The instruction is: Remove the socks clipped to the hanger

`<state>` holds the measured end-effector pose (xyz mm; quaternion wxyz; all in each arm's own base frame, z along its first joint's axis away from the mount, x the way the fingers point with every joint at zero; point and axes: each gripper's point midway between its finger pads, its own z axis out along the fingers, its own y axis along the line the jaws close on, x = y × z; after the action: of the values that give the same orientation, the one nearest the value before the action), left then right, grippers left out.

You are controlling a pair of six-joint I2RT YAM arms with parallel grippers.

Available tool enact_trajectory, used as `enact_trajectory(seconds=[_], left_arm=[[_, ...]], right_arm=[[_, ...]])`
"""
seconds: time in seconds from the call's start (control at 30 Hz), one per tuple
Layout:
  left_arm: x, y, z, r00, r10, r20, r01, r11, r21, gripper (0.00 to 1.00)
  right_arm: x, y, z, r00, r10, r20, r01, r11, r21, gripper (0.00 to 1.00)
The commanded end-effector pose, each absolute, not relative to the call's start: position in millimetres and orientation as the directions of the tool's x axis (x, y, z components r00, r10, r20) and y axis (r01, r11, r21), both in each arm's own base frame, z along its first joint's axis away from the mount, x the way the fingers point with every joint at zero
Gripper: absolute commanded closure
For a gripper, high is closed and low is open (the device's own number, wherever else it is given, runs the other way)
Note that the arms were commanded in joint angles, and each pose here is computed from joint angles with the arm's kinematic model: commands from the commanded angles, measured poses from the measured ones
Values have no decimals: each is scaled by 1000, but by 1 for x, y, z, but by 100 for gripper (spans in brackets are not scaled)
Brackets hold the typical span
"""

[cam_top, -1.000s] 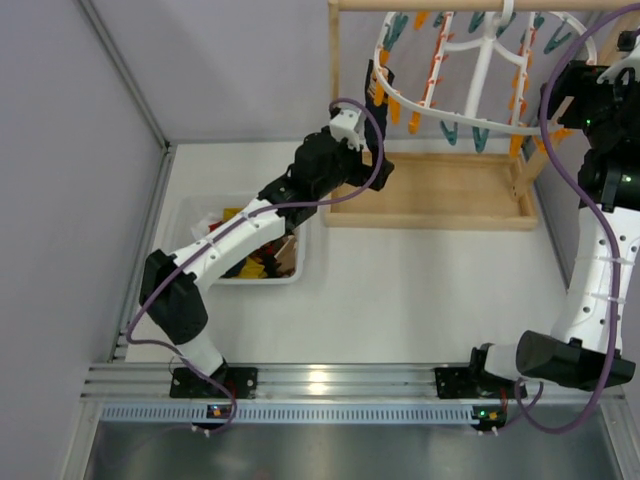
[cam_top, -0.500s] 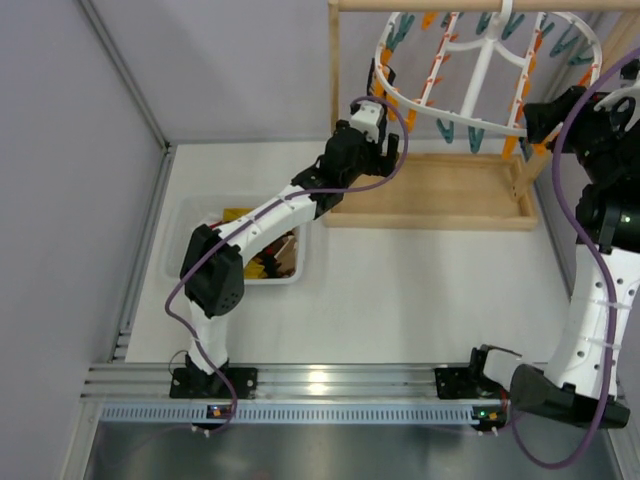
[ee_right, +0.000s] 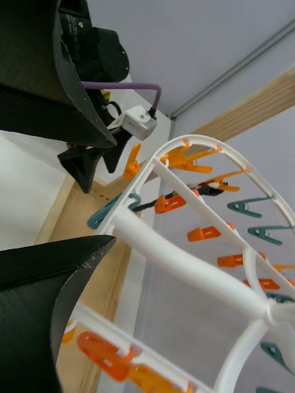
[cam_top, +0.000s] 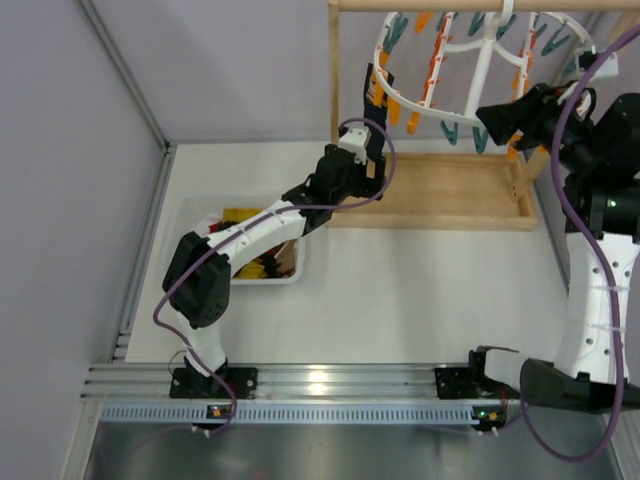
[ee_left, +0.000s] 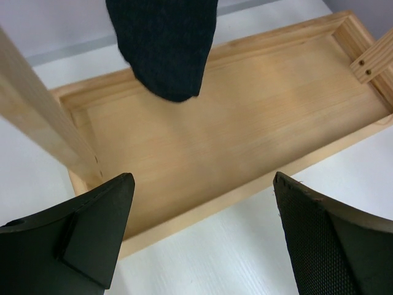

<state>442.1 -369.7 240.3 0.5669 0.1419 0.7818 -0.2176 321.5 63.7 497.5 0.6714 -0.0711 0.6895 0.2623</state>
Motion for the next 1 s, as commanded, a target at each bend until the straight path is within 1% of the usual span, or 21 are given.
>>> enact_trajectory(seconds=[0.0, 0.03, 0.07, 0.13, 0.2, 0.3, 0.33, 0.4, 0.43, 0.47, 0.53, 0.67, 0.83, 0.93, 0.97], left_arm=[[422, -359, 281, -272, -132, -953, 464, 850, -250, 2], [420, -357, 281, -272, -131, -953, 459, 853, -248, 2], [417, -356, 274, -283, -121, -952, 459, 854, -245, 2], [412, -353, 276, -285, -126, -950, 457, 853, -250, 2], [405, -348, 268, -302, -124, -945, 454, 853, -257, 2], [398, -341, 267, -303, -120, -945, 451, 856, -253, 2], [396, -338, 269, -297, -120, -947, 449, 858, -249, 2], [394, -333, 264, -299, -107, -948, 441, 866, -237, 2], [393, -332, 263, -299, -103, -949, 440, 867, -233, 2], [391, -330, 266, -292, -105, -951, 440, 868, -231, 2], [390, -328, 261, -298, -95, -950, 439, 870, -225, 2], [389, -328, 257, -304, -88, -949, 442, 869, -222, 2], [389, -329, 254, -315, -96, -944, 438, 868, -234, 2], [388, -330, 255, -313, -95, -945, 444, 865, -233, 2], [387, -329, 257, -310, -95, -946, 445, 865, -233, 2]], right_arm=[[336, 92, 503, -134, 207, -969, -510, 824, 246, 43], [343, 91, 509, -109, 193, -975, -483, 847, 222, 43], [347, 109, 503, -131, 188, -973, -508, 830, 229, 43], [356, 111, 507, -113, 206, -972, -473, 849, 235, 44], [369, 119, 502, -133, 200, -971, -461, 854, 239, 45], [387, 115, 496, -147, 180, -973, -373, 901, 223, 47], [390, 105, 494, -152, 165, -975, -306, 930, 205, 47], [389, 100, 490, -155, 150, -976, -268, 945, 188, 47], [391, 92, 480, -168, 148, -975, -220, 958, 184, 47], [383, 87, 486, -141, 152, -978, -205, 962, 179, 47], [381, 73, 478, -144, 139, -980, -132, 979, 158, 47], [369, 57, 473, -153, 124, -980, -75, 988, 136, 45], [375, 43, 458, -199, 128, -972, -82, 986, 147, 44], [380, 26, 452, -214, 143, -966, -64, 985, 160, 44], [381, 8, 451, -210, 155, -965, -27, 986, 164, 43]])
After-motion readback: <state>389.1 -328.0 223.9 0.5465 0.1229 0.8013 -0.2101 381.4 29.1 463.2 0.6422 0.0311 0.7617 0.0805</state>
